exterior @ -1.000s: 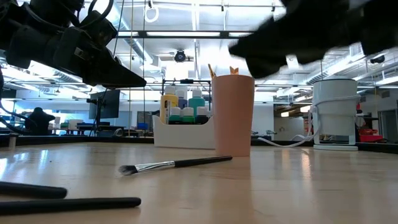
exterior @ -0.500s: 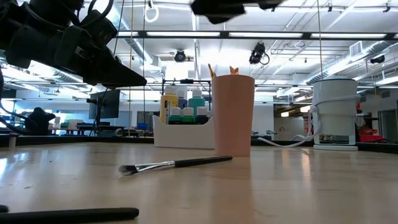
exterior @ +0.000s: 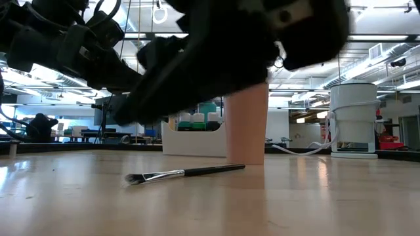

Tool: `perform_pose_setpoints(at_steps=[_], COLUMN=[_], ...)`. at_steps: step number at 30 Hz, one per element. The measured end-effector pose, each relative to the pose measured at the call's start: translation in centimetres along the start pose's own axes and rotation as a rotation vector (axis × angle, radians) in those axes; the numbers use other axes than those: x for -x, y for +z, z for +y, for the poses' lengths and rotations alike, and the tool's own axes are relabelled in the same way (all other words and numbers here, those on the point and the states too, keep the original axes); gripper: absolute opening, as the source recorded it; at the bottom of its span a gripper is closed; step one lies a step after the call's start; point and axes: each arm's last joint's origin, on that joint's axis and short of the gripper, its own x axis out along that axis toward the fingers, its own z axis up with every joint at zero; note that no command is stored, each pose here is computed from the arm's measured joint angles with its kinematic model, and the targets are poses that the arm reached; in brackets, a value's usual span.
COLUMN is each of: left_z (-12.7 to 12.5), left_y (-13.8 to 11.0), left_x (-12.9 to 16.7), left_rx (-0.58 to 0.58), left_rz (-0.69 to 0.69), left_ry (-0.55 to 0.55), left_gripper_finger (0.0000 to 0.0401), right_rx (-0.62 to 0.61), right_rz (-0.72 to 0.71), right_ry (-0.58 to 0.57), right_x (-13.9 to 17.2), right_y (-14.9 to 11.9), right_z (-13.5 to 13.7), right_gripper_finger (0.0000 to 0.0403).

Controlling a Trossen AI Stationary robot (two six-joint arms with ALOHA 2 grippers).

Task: Pick & Place Paint Supplies
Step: Put the black paint brush into the orange cup

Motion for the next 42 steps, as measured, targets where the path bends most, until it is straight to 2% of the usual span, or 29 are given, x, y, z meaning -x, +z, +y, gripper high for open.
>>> perform_pose_setpoints(at_steps=[2, 5, 7, 9, 17, 24, 29, 34, 40, 42], left_z=[0.0, 0.0, 0.0, 0.0, 0.0, 0.4, 0.5, 0.4, 0.4, 0.4], left_y=[0.0, 0.0, 0.0, 0.0, 0.0, 0.3, 0.3, 0.5, 0.5, 0.5], left_x=[0.0, 0.0, 0.0, 0.0, 0.0, 0.0, 0.1, 0.1, 0.1, 0.1], left_rx=[0.007, 0.016, 0.008, 0.003, 0.008, 0.017, 0.017, 0.024, 0.022, 0.020], left_rz=[0.003, 0.002, -0.001, -0.002, -0.004, -0.037, -0.040, -0.058, -0.059, -0.057], left_ry=[0.000, 0.000, 0.001, 0.003, 0.012, 0.145, 0.163, 0.160, 0.160, 0.160], left_gripper_finger=[0.0071, 0.0071, 0.0071, 0.0071, 0.0071, 0.0071, 0.0071, 0.0071, 0.0071, 0.0071], right_rx=[-0.013, -0.051, -0.057, -0.044, -0.075, -0.042, -0.045, -0.021, -0.027, -0.033], right_rz=[-0.021, 0.043, 0.087, 0.063, 0.039, 0.050, 0.056, 0.050, 0.085, 0.089], right_ry=[-0.002, -0.007, -0.033, -0.068, 0.010, -0.015, -0.004, 0.000, 0.011, 0.017], right_x=[0.1, 0.1, 0.0, -0.3, -1.4, -1.5, -2.5, -3.2, -3.1, -3.1], right_y=[0.0, -1.1, -1.8, -1.8, -2.5, -2.5, -3.3, -3.7, -4.0, -4.0], right_z=[-0.9, -1.9, -2.3, -2.7, -2.5, -2.4, -2.5, -2.5, -2.4, -2.3], right_gripper_finger=[0.0190, 0.0183, 0.0180, 0.0179, 0.0178, 0.0178, 0.0165, 0.0126, 0.0027, 0.0008])
